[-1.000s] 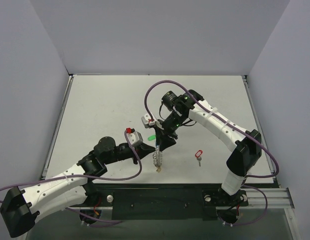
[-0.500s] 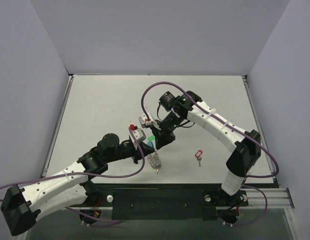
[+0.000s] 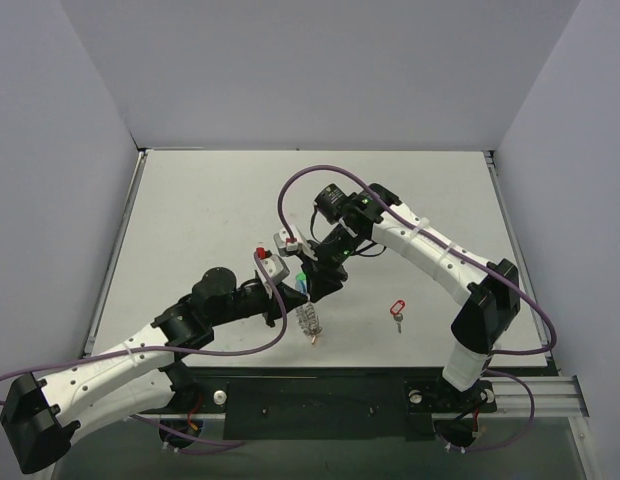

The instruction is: Put the keys on the keyring

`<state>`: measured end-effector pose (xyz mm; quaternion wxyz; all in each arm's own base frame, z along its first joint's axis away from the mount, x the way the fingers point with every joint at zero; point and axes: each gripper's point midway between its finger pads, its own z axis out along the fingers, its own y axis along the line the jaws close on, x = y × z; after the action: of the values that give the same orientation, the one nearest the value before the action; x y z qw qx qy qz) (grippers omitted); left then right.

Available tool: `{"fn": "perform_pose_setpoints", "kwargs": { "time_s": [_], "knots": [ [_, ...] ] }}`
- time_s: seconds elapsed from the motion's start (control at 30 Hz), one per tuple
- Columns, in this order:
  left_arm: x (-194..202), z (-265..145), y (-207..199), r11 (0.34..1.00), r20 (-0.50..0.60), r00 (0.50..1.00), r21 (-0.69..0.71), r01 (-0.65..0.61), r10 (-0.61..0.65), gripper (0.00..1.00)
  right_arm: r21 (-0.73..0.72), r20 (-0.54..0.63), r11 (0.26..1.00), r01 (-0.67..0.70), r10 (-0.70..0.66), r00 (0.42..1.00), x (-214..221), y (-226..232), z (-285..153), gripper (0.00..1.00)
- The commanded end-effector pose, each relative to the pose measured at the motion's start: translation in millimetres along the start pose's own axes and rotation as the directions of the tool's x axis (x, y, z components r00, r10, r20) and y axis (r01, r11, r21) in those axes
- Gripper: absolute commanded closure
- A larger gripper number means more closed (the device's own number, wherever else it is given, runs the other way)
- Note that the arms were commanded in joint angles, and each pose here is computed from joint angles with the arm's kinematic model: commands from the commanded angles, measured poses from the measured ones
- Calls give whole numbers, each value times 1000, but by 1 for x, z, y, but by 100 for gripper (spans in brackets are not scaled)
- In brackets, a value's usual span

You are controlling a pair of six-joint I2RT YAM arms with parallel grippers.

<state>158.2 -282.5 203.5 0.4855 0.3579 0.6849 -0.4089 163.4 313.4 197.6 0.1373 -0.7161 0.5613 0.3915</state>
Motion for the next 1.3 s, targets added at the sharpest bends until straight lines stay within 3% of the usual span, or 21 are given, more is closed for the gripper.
{"fn": "perform_pose_setpoints", "kwargs": {
  "time_s": [0.0,0.03,0.17,0.4,0.47,0.6,0.77,0.83,0.87,0.93,1.03,1.27],
  "knots": [
    [-43,-2,-8,1000,131,991,18,-16,13,100,-28,-2,999,-22,22,1000,0,5,6,79],
    [-43,-2,-7,1000,133,991,14,-15,14,100,-28,-2,999,-18,18,1000,-1,6,6,85],
    [-44,-3,-7,1000,145,989,9,-10,9,100,-28,-8,999,-22,22,1000,2,5,6,92],
    [-42,-5,-4,1000,155,988,2,6,-6,100,-25,-10,999,-22,22,1000,2,5,6,93],
    [-42,-5,-3,1000,159,987,2,8,-9,100,-29,-7,999,-20,20,1000,2,6,6,100],
    [-40,-5,-4,1000,162,987,7,17,-18,100,-36,6,999,-11,11,1000,-1,10,5,100],
    [-46,-13,1,998,270,960,2,69,-67,100,-62,75,998,-25,30,997,-10,14,0,100],
    [-35,-17,2,996,323,942,13,92,-91,90,-74,105,997,-35,43,994,-14,15,-3,100],
    [-47,-22,1,996,389,917,23,83,-85,78,-75,117,996,-37,45,992,-16,15,-4,100],
    [-46,-27,-1,996,440,893,39,85,-93,67,-83,134,996,-43,54,990,-17,15,-5,100],
    [-46,-30,0,994,472,875,46,96,-107,61,-93,135,994,-49,61,989,-16,15,-3,100],
    [-48,-34,1,992,519,846,55,110,-123,59,-97,137,994,-49,62,989,-17,14,-2,100]
  ]
}}
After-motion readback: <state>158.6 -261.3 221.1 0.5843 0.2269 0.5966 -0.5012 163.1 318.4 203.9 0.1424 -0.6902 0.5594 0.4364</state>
